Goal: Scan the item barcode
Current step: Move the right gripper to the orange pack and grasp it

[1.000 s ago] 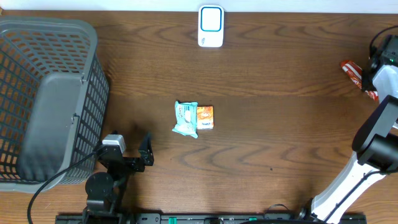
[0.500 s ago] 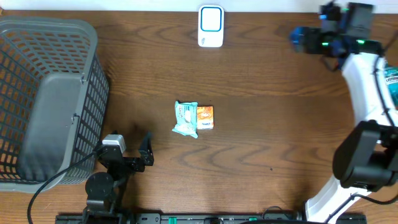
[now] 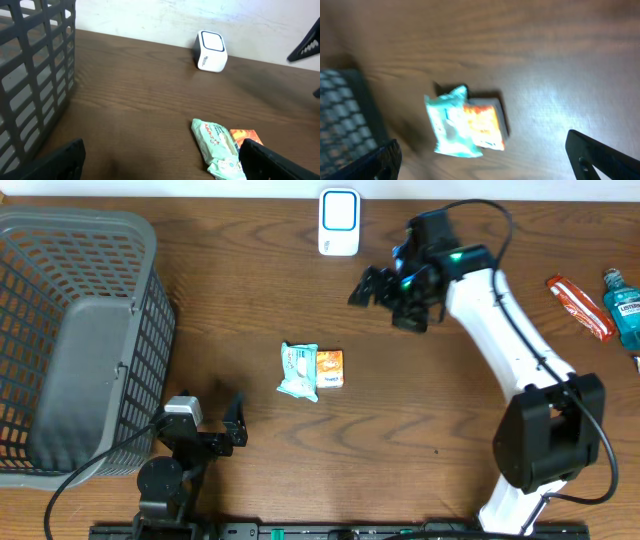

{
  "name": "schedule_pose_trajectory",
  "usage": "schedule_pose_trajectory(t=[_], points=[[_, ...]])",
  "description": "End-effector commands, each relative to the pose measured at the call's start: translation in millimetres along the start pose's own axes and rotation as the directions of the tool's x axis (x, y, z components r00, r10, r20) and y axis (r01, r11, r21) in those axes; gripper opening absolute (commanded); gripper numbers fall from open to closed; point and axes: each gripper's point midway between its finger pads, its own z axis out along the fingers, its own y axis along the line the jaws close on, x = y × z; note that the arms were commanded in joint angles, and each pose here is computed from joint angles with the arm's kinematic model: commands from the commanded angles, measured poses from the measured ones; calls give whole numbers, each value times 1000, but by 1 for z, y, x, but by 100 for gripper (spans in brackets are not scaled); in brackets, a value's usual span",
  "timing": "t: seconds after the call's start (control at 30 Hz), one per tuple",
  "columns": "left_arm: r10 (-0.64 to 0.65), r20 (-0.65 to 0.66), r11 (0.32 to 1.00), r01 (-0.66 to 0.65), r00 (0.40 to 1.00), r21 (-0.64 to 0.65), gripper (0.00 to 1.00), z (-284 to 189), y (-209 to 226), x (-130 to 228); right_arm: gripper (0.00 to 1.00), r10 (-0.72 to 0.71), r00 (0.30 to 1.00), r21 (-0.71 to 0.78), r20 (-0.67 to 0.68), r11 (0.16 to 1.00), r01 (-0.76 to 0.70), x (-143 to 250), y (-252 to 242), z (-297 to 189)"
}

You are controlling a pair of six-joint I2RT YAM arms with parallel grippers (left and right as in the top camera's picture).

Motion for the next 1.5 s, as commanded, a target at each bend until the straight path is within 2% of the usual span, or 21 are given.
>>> schedule_pose_trajectory(t=[0.0,0.03,0.13,0.2,0.3,0.53,0.7,0.93,0.97,1.07,1.13,1.23,1.3,1.33,1.4,1.47], points=[[10,-31,1000,-10,999,4,98,3,2,13,99,-3,1000,172,14,985,0,17,-23,21],[10,-31,1000,-10,999,4,98,3,2,13,98,-16,1000,197,5,980,15,24,-26,27],[10,-31,1000,-10,999,4,98,3,2,13,77,-63,998,218,-6,974,63,39,-30,49],[10,-31,1000,-10,999,4,98,3,2,13,74,-94,996,206,-6,974,93,46,-31,65],[10,-31,1000,-10,999,4,98,3,2,13,62,-119,993,191,-13,974,119,57,-36,83],[10,-31,1000,-10,999,4,98,3,2,13,62,-253,966,21,-52,967,254,74,-19,105],[10,-31,1000,-10,999,4,98,3,2,13,61,-280,959,-6,-36,960,280,77,-17,113],[10,-31,1000,-10,999,4,98,3,2,13,30,-321,947,-23,-27,947,321,89,-19,126],[10,-31,1000,-10,999,4,98,3,2,13,20,-321,946,-21,-32,947,321,91,-21,127],[10,-31,1000,-10,999,4,98,3,2,13,2,-327,944,-15,-44,945,327,96,-27,130],[10,-31,1000,-10,999,4,98,3,2,13,1,-356,933,-27,-47,934,355,97,-26,130],[10,-31,1000,-10,999,4,98,3,2,13,1,-405,912,-118,-65,911,396,101,-16,127],[10,-31,1000,-10,999,4,98,3,2,13,1,-446,891,-240,-88,877,416,107,-6,120],[10,-31,1000,-10,999,4,98,3,2,13,1,-480,873,-326,-91,842,429,111,2,113],[10,-31,1000,-10,999,4,98,3,2,13,1,-558,828,-552,-60,709,438,118,22,88],[10,-31,1000,-10,999,4,98,3,2,13,1,-577,817,-663,-27,622,417,117,28,69]])
